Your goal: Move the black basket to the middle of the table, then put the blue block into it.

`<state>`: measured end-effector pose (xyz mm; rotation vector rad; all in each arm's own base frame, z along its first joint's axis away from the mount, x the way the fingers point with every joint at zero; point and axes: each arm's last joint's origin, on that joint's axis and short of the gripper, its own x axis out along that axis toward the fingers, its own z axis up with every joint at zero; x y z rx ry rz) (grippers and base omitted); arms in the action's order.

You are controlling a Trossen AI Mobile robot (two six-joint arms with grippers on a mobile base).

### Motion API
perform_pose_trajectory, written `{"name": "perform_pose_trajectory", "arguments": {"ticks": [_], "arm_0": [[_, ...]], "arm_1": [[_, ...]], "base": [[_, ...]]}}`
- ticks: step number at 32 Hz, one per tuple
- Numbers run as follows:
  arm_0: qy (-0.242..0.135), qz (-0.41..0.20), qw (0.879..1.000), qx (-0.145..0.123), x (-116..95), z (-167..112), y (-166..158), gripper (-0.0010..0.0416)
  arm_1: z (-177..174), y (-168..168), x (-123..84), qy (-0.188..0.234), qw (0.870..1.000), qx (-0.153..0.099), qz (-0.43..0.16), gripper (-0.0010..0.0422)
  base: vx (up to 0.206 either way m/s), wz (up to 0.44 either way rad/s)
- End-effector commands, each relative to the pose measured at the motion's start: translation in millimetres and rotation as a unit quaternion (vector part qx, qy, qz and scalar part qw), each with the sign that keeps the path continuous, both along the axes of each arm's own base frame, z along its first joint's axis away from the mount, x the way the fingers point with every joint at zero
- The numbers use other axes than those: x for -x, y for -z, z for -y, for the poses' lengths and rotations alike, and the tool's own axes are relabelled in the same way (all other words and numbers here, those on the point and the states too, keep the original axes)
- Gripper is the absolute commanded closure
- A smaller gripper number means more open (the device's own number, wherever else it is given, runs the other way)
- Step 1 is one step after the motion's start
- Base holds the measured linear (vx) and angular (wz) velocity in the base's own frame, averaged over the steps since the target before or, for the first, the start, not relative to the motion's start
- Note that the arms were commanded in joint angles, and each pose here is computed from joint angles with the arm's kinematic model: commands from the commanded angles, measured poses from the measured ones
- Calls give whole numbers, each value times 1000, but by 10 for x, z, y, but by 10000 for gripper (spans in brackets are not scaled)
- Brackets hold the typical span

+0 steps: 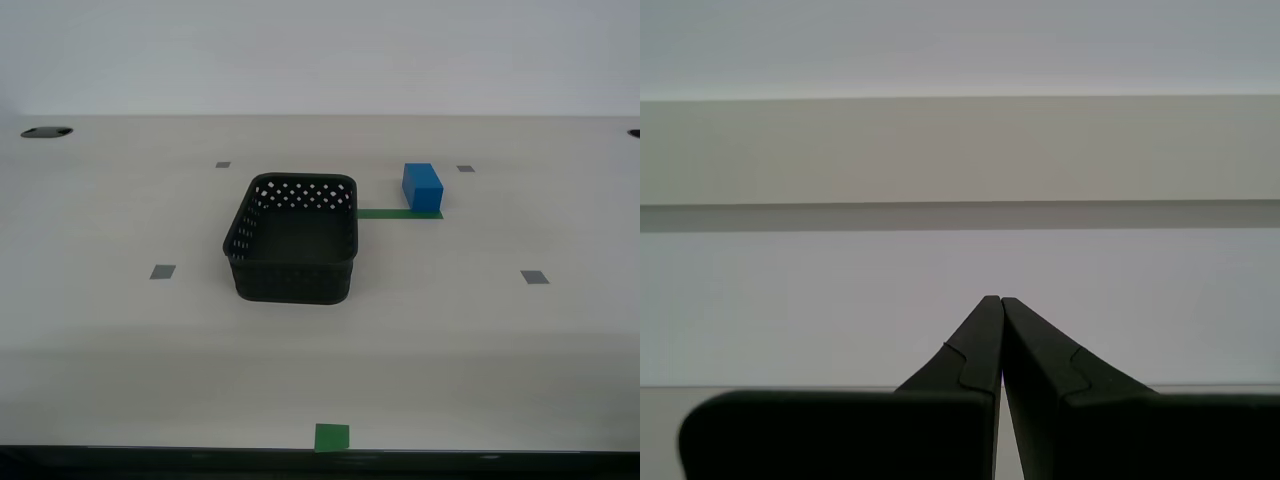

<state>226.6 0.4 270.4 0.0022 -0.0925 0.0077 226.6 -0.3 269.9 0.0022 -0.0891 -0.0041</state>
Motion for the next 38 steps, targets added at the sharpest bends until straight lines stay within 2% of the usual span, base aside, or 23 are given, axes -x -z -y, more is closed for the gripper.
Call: {"name": "perform_pose_trajectory", "arguments": {"ticks": [1, 38], "arm_0": [[1, 2, 1000, 0, 0, 0, -6, 405], [1, 2, 1000, 0, 0, 0, -6, 405]], "arm_1": [[-1, -5, 1, 0, 1000, 0, 2, 412], [-1, -5, 1, 0, 1000, 0, 2, 412]], "base": [[0, 0], [0, 0]]}}
